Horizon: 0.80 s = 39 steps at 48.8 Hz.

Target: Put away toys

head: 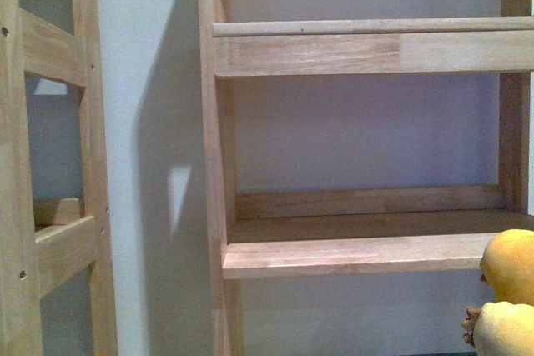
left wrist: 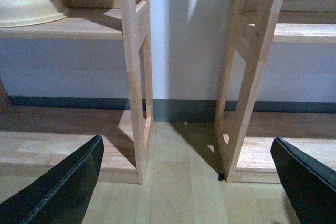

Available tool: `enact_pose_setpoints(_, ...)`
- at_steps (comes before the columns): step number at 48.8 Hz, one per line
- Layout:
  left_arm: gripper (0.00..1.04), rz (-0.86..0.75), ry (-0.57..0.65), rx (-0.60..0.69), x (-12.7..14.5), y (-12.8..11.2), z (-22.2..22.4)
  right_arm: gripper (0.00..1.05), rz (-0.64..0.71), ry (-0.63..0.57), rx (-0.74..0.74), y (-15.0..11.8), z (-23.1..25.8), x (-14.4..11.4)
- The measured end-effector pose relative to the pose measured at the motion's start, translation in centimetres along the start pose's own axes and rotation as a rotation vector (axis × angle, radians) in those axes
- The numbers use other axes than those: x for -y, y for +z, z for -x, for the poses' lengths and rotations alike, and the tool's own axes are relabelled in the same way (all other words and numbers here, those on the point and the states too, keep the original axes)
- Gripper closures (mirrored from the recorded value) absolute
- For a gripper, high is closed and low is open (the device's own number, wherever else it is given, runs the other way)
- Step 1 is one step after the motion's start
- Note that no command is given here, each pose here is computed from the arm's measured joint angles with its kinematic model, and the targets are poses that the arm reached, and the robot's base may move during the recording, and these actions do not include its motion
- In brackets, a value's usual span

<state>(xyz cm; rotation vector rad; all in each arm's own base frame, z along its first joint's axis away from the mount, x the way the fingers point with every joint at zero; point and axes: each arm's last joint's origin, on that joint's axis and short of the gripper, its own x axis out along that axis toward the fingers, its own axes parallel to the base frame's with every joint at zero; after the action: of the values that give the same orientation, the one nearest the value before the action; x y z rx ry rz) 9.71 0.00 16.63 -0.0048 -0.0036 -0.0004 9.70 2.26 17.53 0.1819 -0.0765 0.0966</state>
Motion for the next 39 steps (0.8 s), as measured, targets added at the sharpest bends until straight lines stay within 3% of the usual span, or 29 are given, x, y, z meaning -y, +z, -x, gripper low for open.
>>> enact_pose_setpoints(39, 0.06, 0.0, 0.0, 0.0, 0.0, 0.0, 0.0, 0.85, 0.0, -0.001, 0.0, 0.0, 0.0, 0.0)
